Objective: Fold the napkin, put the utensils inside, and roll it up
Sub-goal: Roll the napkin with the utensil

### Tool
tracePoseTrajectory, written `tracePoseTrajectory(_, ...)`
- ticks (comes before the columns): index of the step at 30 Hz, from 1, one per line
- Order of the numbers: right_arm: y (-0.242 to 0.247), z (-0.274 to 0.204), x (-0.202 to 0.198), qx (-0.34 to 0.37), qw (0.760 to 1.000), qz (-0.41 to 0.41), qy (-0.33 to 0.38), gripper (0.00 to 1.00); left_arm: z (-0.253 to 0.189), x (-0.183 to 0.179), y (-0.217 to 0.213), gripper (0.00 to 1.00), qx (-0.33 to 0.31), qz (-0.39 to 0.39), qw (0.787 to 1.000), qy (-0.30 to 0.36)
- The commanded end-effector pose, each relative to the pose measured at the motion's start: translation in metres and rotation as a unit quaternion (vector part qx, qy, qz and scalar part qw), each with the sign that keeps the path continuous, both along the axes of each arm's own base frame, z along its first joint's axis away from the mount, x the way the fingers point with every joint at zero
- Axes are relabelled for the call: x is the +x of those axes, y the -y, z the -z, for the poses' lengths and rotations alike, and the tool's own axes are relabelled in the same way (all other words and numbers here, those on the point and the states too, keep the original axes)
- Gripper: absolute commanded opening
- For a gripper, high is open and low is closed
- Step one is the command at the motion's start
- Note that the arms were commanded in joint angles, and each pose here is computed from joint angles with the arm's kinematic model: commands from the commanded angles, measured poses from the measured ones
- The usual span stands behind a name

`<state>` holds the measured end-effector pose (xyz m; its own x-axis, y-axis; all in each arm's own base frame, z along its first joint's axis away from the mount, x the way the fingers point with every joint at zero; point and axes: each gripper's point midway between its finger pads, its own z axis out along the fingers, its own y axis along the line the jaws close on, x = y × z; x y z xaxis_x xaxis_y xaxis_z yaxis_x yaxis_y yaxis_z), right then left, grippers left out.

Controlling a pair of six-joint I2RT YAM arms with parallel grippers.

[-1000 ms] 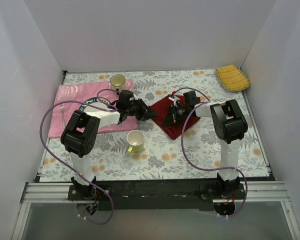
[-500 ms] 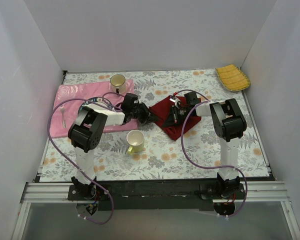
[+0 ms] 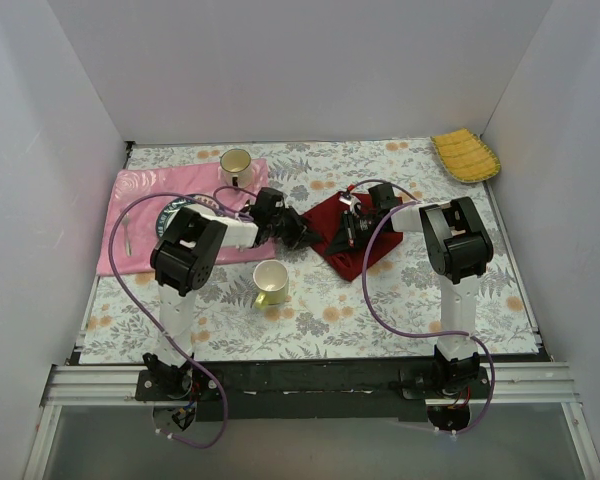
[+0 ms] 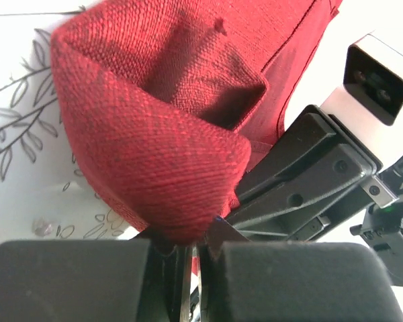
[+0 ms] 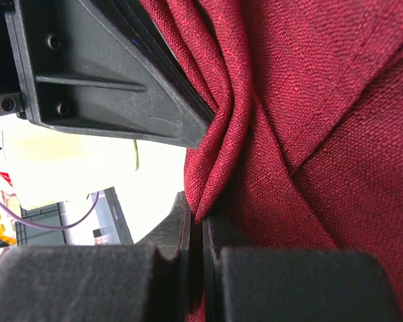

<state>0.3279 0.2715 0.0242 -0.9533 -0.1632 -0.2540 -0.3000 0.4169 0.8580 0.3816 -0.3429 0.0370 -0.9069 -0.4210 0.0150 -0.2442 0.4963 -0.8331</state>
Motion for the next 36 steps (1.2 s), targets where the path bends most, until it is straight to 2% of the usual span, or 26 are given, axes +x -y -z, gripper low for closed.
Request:
tracePoseTrajectory(1,0.023,0.040,-0.015,-0.104,0.993,0.020,-0.043,0.01,0.005,0.009,0.002,0.00,0.025,-0.016,1.000,-0.002)
tracePoseTrajectory(4,0.026,0.036,-0.010,-0.128,0.991,0.020,-0.031,0.03,0.030,0.003,-0.006,0.00,0.062,-0.024,0.997,-0.042)
tracePoseTrajectory(6,0.027,0.029,-0.006,-0.147,0.989,0.014,-0.022,0.06,0.035,0.007,-0.007,0.00,0.073,-0.027,0.996,-0.040)
tracePoseTrajectory(7,0.028,0.028,-0.006,-0.157,0.987,0.013,-0.021,0.09,0.043,0.000,-0.012,0.00,0.091,-0.027,0.994,-0.058)
tracePoseTrajectory(11,0.035,0.013,0.008,-0.206,0.978,0.017,0.013,0.31,0.055,-0.002,-0.022,0.00,0.125,-0.033,0.990,-0.059)
tracePoseTrajectory(13,0.037,0.003,0.014,-0.230,0.973,0.010,0.031,0.37,0.061,-0.004,-0.025,0.00,0.131,-0.029,0.989,-0.064)
tracePoseTrajectory(15,0.045,-0.004,0.016,-0.268,0.962,0.006,0.046,0.50,0.067,-0.008,-0.026,0.00,0.135,-0.027,0.988,-0.070)
tracePoseTrajectory(17,0.049,-0.021,0.028,-0.289,0.953,-0.001,0.087,0.59,0.071,-0.009,-0.026,0.00,0.137,-0.025,0.988,-0.071)
tracePoseTrajectory(20,0.056,-0.039,0.031,-0.326,0.936,-0.016,0.134,0.66,0.074,-0.011,-0.028,0.00,0.141,-0.024,0.987,-0.074)
tracePoseTrajectory(24,0.066,-0.049,0.023,-0.362,0.914,-0.008,0.185,0.71,0.075,-0.012,-0.027,0.00,0.139,-0.021,0.987,-0.074)
tracePoseTrajectory(27,0.070,-0.047,0.015,-0.370,0.907,-0.003,0.204,0.72,0.074,-0.011,-0.026,0.00,0.136,-0.019,0.988,-0.073)
tracePoseTrajectory(31,0.072,-0.040,0.008,-0.373,0.903,-0.002,0.211,0.71,0.073,-0.012,-0.026,0.00,0.133,-0.018,0.988,-0.074)
tracePoseTrajectory(36,0.061,-0.044,-0.001,-0.341,0.912,-0.007,0.227,0.72,0.072,-0.012,-0.025,0.00,0.132,-0.016,0.988,-0.075)
